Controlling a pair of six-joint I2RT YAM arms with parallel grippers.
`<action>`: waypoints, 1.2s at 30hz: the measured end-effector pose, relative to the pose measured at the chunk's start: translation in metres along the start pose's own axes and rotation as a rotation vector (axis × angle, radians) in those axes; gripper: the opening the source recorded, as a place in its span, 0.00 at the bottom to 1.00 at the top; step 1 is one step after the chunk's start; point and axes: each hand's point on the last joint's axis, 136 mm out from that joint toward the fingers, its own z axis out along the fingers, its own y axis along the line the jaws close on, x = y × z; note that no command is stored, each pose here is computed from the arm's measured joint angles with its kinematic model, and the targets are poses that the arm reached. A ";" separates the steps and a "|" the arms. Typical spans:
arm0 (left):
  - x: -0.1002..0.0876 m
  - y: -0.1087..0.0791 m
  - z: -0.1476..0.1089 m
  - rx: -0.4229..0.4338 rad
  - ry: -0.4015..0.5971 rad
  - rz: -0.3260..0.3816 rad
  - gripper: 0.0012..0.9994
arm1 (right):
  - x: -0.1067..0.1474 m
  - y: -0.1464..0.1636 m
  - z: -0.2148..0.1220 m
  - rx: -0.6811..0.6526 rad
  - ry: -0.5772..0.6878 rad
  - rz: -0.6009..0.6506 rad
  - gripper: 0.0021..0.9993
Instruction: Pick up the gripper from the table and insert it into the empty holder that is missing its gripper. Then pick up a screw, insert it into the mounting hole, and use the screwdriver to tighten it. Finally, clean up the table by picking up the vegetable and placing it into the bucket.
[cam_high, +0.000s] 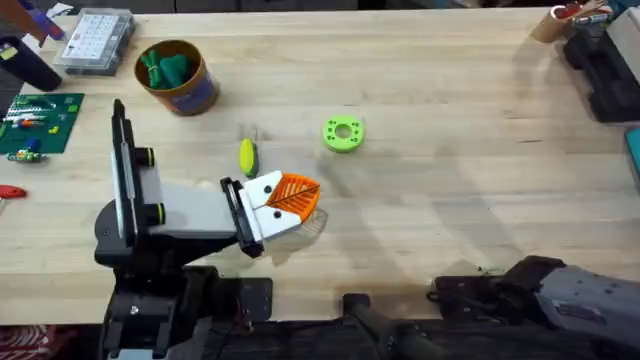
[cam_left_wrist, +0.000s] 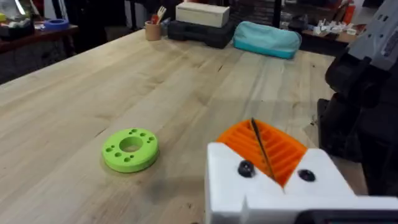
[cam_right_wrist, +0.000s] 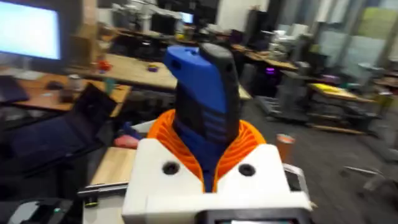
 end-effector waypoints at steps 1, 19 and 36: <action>0.000 0.000 0.000 0.000 0.000 0.000 0.02 | 0.006 -0.002 0.004 -0.025 -0.004 0.017 0.04; 0.000 0.000 0.000 0.000 0.000 0.000 0.02 | 0.054 0.014 0.013 -0.298 0.086 0.305 0.04; 0.000 0.000 0.000 0.000 0.000 0.000 0.02 | 0.052 0.069 0.029 -0.496 0.088 0.287 0.04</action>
